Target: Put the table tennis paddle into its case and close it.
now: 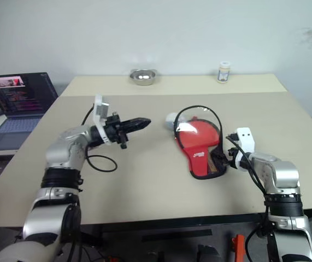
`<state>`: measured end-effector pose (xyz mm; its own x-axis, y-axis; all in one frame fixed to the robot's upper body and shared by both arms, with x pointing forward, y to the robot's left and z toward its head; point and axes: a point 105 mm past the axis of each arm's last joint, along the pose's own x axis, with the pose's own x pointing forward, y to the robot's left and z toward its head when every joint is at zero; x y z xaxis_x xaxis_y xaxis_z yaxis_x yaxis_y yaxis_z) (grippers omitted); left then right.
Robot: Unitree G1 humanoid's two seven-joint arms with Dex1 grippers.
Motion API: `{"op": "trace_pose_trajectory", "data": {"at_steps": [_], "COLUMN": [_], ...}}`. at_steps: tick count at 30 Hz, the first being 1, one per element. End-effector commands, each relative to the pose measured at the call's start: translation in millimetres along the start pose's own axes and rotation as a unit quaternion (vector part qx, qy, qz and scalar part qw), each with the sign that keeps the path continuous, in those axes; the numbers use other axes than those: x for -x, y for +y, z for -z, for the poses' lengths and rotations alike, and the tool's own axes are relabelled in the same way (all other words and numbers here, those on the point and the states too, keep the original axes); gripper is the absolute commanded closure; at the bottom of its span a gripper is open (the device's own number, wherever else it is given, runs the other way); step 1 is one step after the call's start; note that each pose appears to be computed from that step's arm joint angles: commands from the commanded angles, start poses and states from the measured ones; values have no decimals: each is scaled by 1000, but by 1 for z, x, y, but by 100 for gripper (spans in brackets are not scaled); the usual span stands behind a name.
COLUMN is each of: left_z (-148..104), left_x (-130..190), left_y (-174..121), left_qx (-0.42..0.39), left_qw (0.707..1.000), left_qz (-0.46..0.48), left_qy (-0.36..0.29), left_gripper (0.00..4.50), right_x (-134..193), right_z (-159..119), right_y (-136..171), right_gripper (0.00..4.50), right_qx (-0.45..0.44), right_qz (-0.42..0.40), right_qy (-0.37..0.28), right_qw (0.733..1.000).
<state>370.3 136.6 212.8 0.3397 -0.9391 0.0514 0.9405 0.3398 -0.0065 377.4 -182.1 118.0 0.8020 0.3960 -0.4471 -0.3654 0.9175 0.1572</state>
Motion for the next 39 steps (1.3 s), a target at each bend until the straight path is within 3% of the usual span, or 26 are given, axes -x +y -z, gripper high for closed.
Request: {"op": "trace_pose_trajectory", "data": {"at_steps": [1, 10, 13, 21, 24, 34, 39], "left_z": [-13, -15, -15, -10, -7, 6, 9], "left_x": [2, 1, 1, 10, 13, 19, 29], "left_y": [-17, -22, -23, -26, -25, -26, -35], "left_qx": [-32, -48, -51, -53, -51, -47, -40], "left_qw": [998, 995, 995, 995, 995, 993, 991], "left_qz": [55, 75, 76, 71, 70, 75, 89], "left_qy": [11, 32, 35, 51, 57, 82, 96], "left_gripper": [446, 446, 450, 450, 450, 450, 450], "right_x": [-4, -19, -19, -12, -17, -37, -25], "right_z": [-17, -18, -10, 17, 19, 8, -10], "right_y": [1, -16, -19, -2, 4, 11, 56], "right_gripper": [33, 33, 92, 369, 447, 447, 447], "right_qx": [18, 23, 36, 68, 72, 53, 45], "right_qz": [-5, -6, -11, -73, -76, -68, -163], "right_qy": [-22, 17, 46, 99, 98, 66, 48], "right_qw": [1000, 1000, 998, 990, 990, 994, 984]}}
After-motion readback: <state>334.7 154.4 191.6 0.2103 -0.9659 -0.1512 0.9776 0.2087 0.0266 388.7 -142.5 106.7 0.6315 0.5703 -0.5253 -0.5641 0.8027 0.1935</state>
